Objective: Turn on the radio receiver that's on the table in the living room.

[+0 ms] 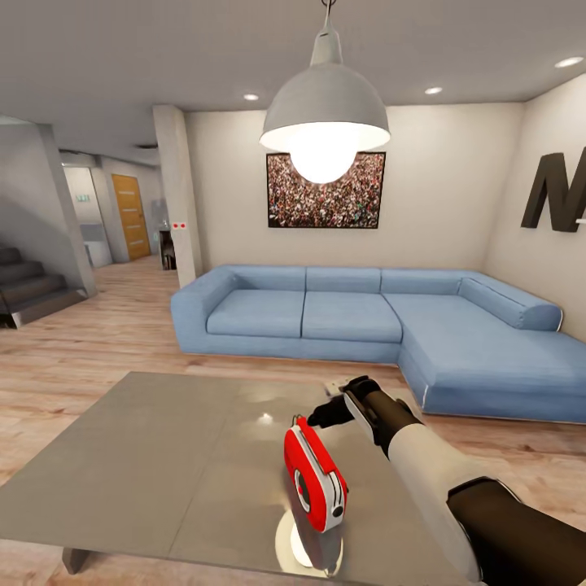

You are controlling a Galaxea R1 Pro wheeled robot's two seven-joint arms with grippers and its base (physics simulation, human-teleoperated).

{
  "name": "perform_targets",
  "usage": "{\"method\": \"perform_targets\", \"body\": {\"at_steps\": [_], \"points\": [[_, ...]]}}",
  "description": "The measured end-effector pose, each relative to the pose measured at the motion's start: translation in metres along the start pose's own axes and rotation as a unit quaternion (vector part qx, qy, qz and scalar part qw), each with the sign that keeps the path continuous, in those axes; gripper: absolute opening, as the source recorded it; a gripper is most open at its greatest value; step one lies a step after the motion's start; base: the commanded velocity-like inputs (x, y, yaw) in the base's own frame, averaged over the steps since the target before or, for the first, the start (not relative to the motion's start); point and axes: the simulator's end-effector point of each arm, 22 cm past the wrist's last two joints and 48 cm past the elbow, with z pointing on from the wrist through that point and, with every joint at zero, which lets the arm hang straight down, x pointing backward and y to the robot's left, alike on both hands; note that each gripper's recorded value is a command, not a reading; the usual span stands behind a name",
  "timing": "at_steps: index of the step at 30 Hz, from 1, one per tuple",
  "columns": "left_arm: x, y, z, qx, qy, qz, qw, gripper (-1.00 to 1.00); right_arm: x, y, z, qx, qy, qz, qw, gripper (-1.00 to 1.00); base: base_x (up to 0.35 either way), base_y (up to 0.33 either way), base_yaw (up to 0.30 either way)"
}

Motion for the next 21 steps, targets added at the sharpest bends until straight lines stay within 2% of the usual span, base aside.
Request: {"method": "perform_targets", "body": {"at_steps": [11,21], "points": [[0.015,-0.001,0.012,-0.002,-0.002,-0.001,1.0,1.0,0.012,-0.003,0.015,0.005,-0.003,-0.002,1.0,1.0,0.0,0.0,0.0],[0.017,-0.002,0.012,0.002,0.001,0.001,1.0,1.0,0.013,-0.007,0.015,0.015,0.0,-0.013,0.9998,1.0,0.0,0.0,0.0]]}}
